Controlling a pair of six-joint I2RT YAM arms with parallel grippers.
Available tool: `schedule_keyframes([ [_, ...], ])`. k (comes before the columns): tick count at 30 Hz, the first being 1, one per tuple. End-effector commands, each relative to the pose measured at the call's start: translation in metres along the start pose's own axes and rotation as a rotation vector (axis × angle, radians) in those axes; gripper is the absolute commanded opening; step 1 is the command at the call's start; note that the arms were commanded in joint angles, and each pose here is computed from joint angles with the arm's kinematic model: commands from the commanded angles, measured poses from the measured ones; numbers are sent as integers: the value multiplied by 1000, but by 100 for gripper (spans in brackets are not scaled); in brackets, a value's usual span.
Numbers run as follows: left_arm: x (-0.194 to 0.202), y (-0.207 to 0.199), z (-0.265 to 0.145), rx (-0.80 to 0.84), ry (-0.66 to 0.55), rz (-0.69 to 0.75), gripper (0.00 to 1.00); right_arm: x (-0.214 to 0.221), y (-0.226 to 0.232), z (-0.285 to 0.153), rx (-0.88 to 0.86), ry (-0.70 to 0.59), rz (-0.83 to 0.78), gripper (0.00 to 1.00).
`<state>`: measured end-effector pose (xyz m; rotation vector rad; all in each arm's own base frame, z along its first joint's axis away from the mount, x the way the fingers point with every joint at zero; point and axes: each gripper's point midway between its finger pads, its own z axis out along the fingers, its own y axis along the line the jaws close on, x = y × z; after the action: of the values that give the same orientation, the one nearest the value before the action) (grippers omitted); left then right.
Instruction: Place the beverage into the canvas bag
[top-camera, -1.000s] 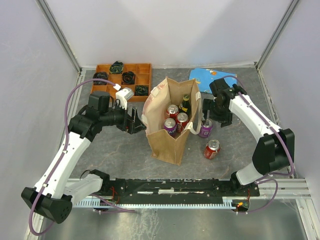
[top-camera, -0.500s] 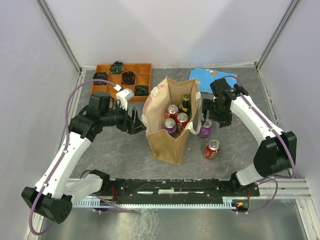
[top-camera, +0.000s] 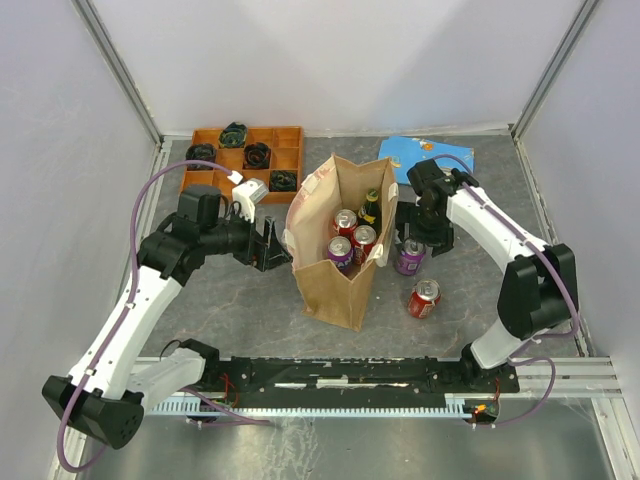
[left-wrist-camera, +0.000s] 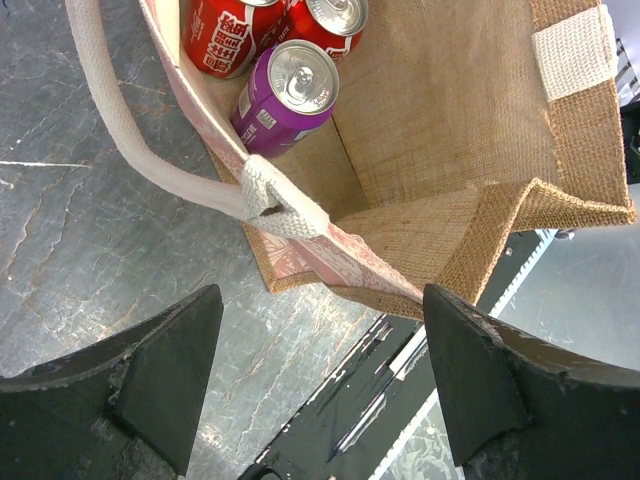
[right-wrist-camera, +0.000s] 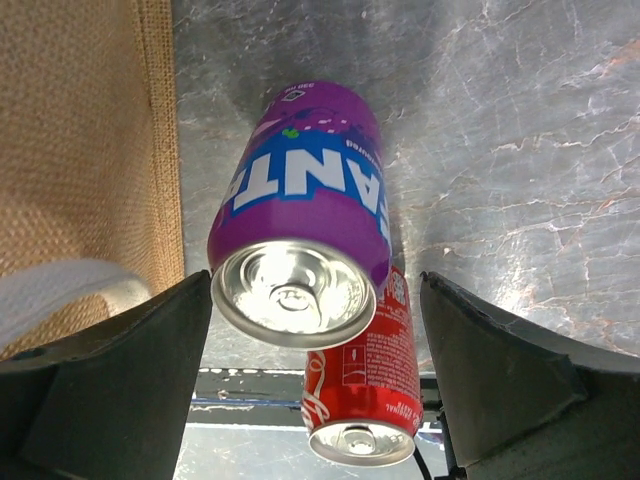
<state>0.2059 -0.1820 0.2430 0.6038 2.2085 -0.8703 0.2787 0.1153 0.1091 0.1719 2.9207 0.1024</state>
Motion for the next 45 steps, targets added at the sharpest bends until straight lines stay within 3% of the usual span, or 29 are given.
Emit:
schedule_keyframes([
  [1,-3,-3,-4,10,-24,68,87,-20,1,1,19,-64,-22,92],
  [24,-4,-4,-5,10,-25,78,87,-2,-11,22,76,17,-24,81],
  [26,-5,-4,-6,9,-27,82,87,1,-12,24,77,24,-21,72],
  [28,-5,-4,-6,9,-29,86,87,2,-11,24,74,24,-15,50],
  [31,-5,-4,-7,8,-32,89,87,-5,-9,12,60,-23,3,8],
  [32,-5,-4,-8,7,-33,91,87,-10,-9,4,57,-51,9,1],
  [41,-2,-4,-11,2,-30,106,87,-87,6,-151,-23,-409,11,0],
  [45,-2,-3,-10,-3,-32,109,87,-109,32,-216,-156,-539,-29,0],
])
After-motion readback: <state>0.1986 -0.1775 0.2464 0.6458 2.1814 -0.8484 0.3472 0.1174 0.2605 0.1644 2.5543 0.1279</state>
